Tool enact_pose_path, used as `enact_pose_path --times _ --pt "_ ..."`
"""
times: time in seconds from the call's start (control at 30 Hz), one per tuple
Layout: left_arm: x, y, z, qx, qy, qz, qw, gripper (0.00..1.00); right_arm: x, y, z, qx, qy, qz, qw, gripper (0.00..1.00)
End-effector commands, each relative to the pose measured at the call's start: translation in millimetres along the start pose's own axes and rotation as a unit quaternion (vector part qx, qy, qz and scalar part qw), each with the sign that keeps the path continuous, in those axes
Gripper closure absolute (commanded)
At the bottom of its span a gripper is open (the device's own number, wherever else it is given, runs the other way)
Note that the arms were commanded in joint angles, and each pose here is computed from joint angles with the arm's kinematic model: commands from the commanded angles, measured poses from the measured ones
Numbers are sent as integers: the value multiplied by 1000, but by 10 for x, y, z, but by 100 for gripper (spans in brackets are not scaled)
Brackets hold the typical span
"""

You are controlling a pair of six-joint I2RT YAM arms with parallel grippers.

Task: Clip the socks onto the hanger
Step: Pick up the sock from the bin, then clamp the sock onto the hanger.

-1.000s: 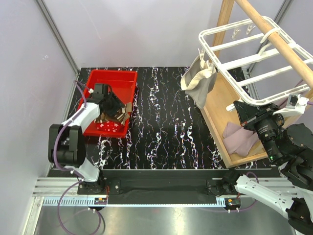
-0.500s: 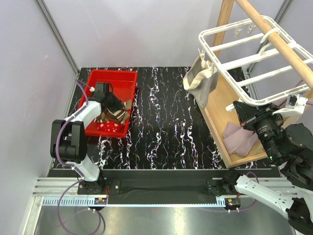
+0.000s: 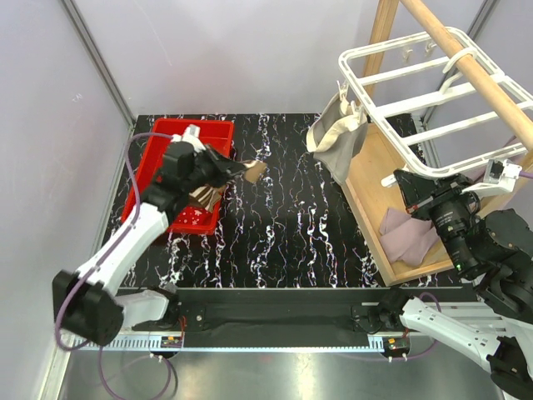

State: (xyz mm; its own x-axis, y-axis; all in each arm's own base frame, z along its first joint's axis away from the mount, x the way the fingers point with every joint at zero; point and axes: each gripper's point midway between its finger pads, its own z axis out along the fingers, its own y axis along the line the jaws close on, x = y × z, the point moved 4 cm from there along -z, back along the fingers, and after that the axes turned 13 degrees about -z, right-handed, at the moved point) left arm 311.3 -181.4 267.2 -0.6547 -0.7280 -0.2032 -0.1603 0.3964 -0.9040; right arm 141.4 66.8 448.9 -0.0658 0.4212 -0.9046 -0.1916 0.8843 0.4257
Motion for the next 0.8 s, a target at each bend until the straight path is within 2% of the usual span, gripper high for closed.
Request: enact_pose_path --times 0.0,0.1,0.13,0.23,0.43,0.6,0.77 --pt "367 -702 -314 108 -6 -20 994 100 160 137 54 -38 31 -4 999 100" --pt "603 -1016 -475 139 -13 -26 990 100 138 186 57 -50 27 7 998 100" --pt "612 -1073 -493 143 -32 -30 989 100 134 199 63 -51 27 9 998 100" --pt "897 -1309 -559 176 -15 -32 984 100 125 240 75 -58 29 14 998 100" --pt "1362 -1544 -379 127 -1 -96 987 100 129 272 102 -61 30 17 998 100" --pt "1584 -1769 -331 155 28 -135 978 100 126 292 118 -62 29 23 997 100" --pt "1829 -1952 -330 166 32 -144 975 100 139 306 139 -60 31 27 997 100"
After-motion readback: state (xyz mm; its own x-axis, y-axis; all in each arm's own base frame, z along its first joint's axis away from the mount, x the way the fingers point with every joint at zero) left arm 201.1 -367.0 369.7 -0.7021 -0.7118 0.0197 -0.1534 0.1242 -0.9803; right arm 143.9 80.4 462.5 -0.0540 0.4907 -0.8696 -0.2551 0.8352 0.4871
